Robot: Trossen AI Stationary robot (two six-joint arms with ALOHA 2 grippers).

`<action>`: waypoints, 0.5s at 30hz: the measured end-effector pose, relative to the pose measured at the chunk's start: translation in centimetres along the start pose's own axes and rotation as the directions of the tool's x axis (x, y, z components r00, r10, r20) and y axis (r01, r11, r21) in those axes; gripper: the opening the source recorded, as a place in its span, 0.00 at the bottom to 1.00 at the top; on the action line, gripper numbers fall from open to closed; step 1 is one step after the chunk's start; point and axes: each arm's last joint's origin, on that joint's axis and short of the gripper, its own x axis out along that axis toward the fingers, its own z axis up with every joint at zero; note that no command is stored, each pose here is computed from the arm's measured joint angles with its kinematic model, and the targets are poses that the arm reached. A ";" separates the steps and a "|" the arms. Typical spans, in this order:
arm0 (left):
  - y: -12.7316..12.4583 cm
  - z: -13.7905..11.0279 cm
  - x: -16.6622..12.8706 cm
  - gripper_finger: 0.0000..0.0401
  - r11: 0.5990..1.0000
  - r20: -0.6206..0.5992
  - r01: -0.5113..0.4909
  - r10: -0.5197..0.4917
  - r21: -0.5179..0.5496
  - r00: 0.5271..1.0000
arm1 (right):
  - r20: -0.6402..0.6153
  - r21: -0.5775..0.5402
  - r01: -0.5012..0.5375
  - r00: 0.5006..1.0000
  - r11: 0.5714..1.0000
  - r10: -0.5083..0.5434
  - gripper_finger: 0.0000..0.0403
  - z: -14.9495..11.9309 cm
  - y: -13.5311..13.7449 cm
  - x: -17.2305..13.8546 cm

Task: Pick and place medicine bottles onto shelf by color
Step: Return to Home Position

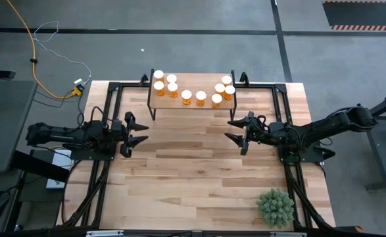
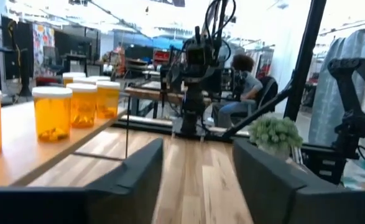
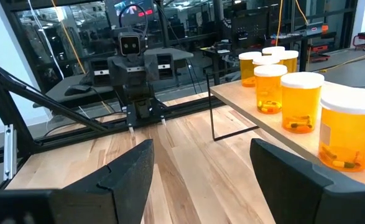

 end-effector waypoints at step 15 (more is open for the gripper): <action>0.0 -0.7 -0.1 0.01 1.000 -0.079 0.025 -0.024 0.008 0.997 | 0.000 0.081 0.000 1.000 0.997 0.000 0.64 0.0 0.0 0.0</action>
